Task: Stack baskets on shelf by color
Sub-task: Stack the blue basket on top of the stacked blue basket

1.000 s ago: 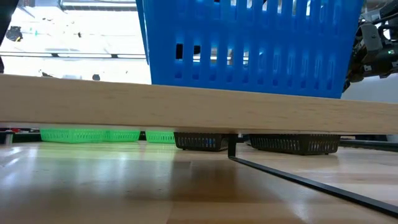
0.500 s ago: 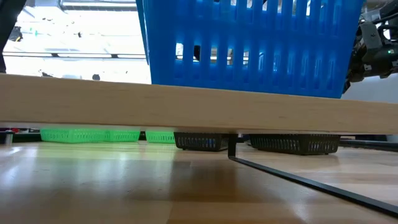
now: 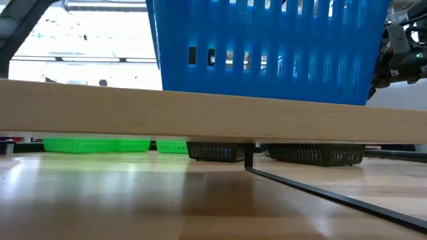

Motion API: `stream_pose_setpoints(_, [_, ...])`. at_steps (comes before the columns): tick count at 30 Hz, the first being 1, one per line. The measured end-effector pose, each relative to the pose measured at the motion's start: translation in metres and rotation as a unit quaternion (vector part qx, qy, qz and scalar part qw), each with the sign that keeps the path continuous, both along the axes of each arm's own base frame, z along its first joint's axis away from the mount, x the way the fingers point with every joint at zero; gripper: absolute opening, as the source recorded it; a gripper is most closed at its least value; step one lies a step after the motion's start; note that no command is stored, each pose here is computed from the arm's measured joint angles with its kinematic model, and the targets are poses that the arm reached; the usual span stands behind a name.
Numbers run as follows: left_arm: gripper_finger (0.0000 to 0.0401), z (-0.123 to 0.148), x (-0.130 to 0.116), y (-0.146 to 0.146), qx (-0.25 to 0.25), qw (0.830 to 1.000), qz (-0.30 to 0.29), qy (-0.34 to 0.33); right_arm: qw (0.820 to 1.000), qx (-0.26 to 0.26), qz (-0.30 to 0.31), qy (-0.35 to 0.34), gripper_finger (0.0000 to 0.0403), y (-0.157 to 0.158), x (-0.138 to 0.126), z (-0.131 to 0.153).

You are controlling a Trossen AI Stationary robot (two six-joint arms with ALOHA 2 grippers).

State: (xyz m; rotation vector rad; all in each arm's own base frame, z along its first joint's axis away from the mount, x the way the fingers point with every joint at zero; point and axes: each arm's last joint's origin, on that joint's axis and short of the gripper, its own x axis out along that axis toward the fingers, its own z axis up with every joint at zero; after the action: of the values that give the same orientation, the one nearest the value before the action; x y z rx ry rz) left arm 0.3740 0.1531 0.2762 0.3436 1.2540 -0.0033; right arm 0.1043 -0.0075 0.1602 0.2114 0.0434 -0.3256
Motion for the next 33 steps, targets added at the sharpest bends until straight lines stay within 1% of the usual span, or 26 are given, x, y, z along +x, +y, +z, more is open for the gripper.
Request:
stream_pose_setpoints(3, [0.0214, -0.008, -0.009, 0.021, -0.027, 1.000, 0.007, 0.012, 1.000, 0.000, 0.000, 0.004, 0.0118, 0.000, 0.000, -0.001])
stream_pose_setpoints(5, [0.0214, -0.009, -0.014, 0.031, -0.036, 0.999, 0.000, 0.015, 1.000, 0.000, 0.000, 0.006, 0.0118, 0.000, 0.001, -0.001])
stream_pose_setpoints(7, [0.0214, -0.008, -0.014, 0.037, -0.022, 0.999, -0.024, 0.004, 1.000, -0.001, -0.001, 0.009, 0.0118, 0.000, 0.001, -0.001])
stream_pose_setpoints(9, [0.0214, -0.007, -0.013, 0.040, -0.008, 0.998, -0.062, -0.006, 1.000, -0.001, -0.001, 0.012, 0.0118, 0.000, 0.001, -0.002])
stream_pose_setpoints(11, [0.0214, -0.007, -0.012, 0.040, -0.006, 0.995, -0.098, -0.009, 1.000, -0.001, -0.001, 0.014, 0.0118, 0.000, 0.002, -0.002])
stream_pose_setpoints(13, [0.0214, -0.014, -0.010, 0.041, -0.007, 0.992, -0.127, 0.002, 1.000, -0.001, -0.002, 0.018, 0.0118, 0.000, 0.002, -0.003])
stream_pose_setpoints(15, [0.0213, -0.028, -0.012, 0.041, -0.023, 0.989, -0.140, 0.048, 1.000, 0.000, -0.002, 0.018, 0.0118, 0.000, 0.002, -0.003])
stream_pose_setpoints(19, [0.0201, -0.045, -0.013, 0.042, -0.041, 0.984, -0.139, 0.100, 1.000, -0.001, -0.003, 0.021, 0.0118, 0.000, 0.002, -0.003])
stream_pose_setpoints(22, [0.0187, -0.056, -0.012, 0.043, -0.053, 0.981, -0.142, 0.118, 1.000, -0.001, -0.003, 0.021, 0.0118, 0.000, 0.002, -0.003])
stream_pose_setpoints(25, [0.0176, -0.055, -0.011, 0.043, -0.046, 0.981, -0.153, 0.113, 1.000, -0.001, -0.003, 0.021, 0.0118, 0.000, 0.002, -0.003])
stream_pose_setpoints(28, [0.0172, -0.054, -0.010, 0.044, -0.042, 0.982, -0.151, 0.107, 1.000, 0.000, -0.003, 0.021, 0.0118, 0.000, 0.002, -0.003])
stream_pose_setpoints(31, [0.0176, -0.052, -0.013, 0.041, -0.038, 0.980, -0.144, 0.131, 1.000, 0.000, -0.003, 0.021, 0.0118, 0.000, 0.002, -0.003])
stream_pose_setpoints(33, [0.0183, -0.053, -0.016, 0.039, -0.026, 0.980, -0.114, 0.163, 1.000, -0.001, -0.003, 0.020, 0.0118, 0.000, 0.002, -0.003])
